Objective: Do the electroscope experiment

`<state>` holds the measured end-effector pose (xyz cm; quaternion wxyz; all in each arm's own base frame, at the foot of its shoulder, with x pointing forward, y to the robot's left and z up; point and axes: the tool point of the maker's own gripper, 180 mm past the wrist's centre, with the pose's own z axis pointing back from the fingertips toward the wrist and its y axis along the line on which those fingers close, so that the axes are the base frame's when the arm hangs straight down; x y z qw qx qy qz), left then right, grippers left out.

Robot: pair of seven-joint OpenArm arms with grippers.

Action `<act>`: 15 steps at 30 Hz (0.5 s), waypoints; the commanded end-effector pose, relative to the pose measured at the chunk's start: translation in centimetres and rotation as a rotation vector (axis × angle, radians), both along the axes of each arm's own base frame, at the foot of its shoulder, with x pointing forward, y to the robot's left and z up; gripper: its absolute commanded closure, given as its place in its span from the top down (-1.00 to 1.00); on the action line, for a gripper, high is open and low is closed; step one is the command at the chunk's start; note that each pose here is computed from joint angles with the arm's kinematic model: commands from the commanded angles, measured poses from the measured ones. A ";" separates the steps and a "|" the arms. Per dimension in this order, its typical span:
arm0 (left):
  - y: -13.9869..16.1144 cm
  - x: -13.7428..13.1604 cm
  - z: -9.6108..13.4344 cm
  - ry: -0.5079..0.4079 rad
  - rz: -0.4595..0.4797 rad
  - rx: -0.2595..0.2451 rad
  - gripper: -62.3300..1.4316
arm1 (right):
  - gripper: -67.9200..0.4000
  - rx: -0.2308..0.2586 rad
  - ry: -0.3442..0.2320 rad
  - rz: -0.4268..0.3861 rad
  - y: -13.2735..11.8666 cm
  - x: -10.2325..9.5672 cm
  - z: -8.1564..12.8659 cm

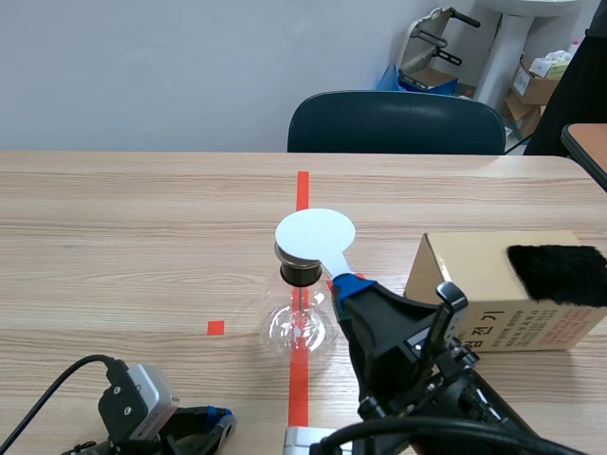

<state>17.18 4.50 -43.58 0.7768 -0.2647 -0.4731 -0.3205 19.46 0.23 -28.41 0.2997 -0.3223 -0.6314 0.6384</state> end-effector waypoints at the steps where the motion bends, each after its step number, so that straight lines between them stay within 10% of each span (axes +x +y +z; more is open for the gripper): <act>1: -0.4 -3.9 -2.1 0.112 -0.053 0.039 -0.84 | -0.94 0.001 -0.032 0.010 0.1 0.3 0.7; 15: -0.4 -3.9 -2.1 0.112 -0.053 0.039 -0.84 | -0.94 0.000 -0.032 0.019 0.2 0.2 0.7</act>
